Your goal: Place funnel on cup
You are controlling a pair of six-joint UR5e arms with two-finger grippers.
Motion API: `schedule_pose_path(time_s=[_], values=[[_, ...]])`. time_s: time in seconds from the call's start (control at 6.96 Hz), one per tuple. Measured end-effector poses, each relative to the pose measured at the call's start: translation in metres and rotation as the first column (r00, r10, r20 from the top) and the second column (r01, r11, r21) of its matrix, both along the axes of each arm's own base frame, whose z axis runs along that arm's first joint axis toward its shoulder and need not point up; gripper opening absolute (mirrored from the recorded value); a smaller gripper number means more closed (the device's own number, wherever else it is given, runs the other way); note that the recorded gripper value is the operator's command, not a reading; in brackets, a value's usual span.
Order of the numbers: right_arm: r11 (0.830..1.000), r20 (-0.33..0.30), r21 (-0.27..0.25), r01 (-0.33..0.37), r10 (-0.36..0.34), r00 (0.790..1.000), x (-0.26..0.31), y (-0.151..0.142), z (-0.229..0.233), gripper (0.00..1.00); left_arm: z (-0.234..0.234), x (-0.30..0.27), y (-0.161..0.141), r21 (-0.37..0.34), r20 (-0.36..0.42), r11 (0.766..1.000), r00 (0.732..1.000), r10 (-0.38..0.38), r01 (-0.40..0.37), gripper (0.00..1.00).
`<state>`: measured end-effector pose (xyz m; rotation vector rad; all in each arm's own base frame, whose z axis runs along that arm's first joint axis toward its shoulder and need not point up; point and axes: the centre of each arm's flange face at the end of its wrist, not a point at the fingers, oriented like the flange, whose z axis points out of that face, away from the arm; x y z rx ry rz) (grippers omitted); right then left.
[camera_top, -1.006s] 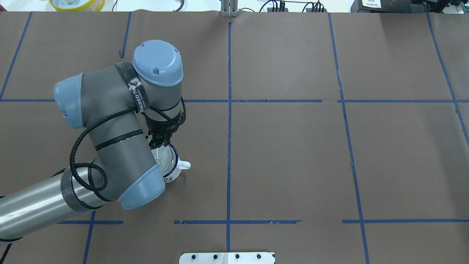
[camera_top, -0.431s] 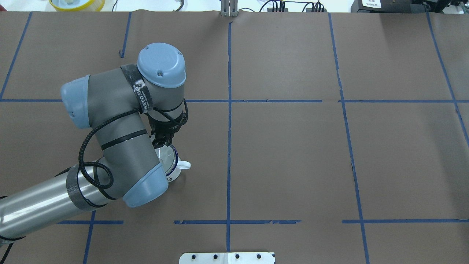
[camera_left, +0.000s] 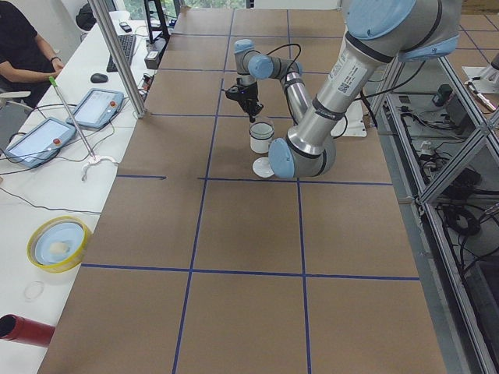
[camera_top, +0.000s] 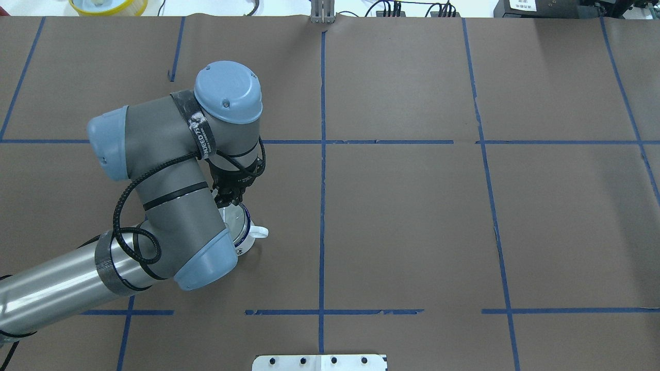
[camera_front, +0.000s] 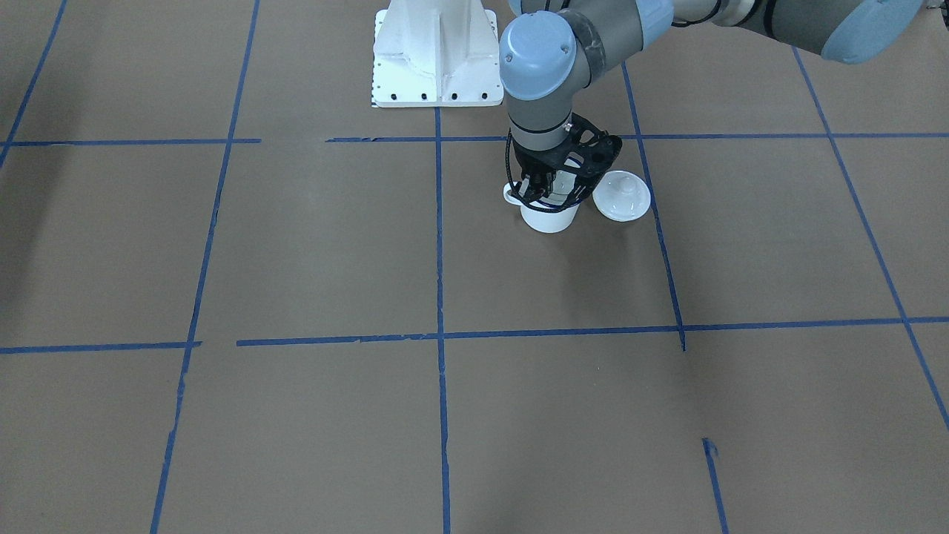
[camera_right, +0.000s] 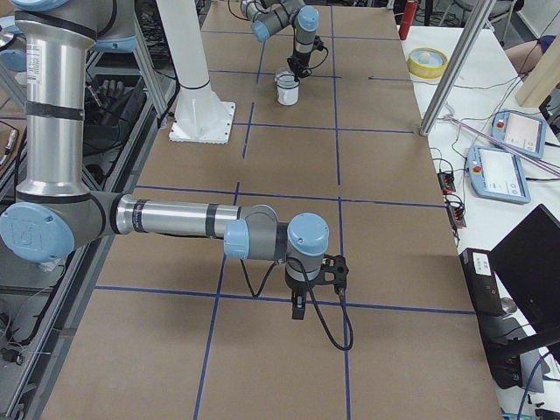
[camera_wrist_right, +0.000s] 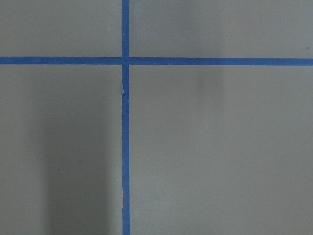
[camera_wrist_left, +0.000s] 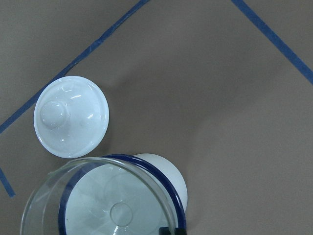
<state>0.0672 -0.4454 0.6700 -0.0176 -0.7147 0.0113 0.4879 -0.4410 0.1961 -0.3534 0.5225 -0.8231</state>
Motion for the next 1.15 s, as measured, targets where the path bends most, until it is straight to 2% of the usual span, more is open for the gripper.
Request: schedule_pose_path(time_s=[0.14, 0.29, 0.72, 0.86, 1.01, 1.15], values=[[1.000, 0.000, 0.000, 0.000, 0.000, 1.000, 0.000, 0.000, 0.000, 1.00, 0.002, 0.002, -0.001, 0.001, 0.000, 1.000, 1.000, 0.002, -0.002, 0.72], [1.000, 0.000, 0.000, 0.000, 0.000, 1.000, 0.000, 0.000, 0.000, 1.00, 0.002, 0.003, -0.002, 0.002, -0.001, 1.000, 1.000, 0.003, -0.003, 1.00], [1.000, 0.000, 0.000, 0.000, 0.000, 1.000, 0.000, 0.000, 0.000, 1.00, -0.003, 0.001, 0.000, 0.012, -0.009, 1.000, 1.000, 0.003, -0.003, 1.00], [1.000, 0.000, 0.000, 0.000, 0.000, 1.000, 0.000, 0.000, 0.000, 1.00, -0.005, -0.007, -0.001, 0.043, -0.016, 0.999, 1.000, 0.027, -0.026, 1.00], [1.000, 0.000, 0.000, 0.000, 0.000, 1.000, 0.000, 0.000, 0.000, 1.00, -0.004, -0.030, -0.005, 0.123, -0.027, 0.988, 0.995, 0.093, -0.089, 1.00], [1.000, 0.000, 0.000, 0.000, 0.000, 1.000, 0.000, 0.000, 0.000, 1.00, 0.001, -0.063, -0.016, 0.212, -0.027, 0.965, 0.986, 0.163, -0.154, 1.00]])
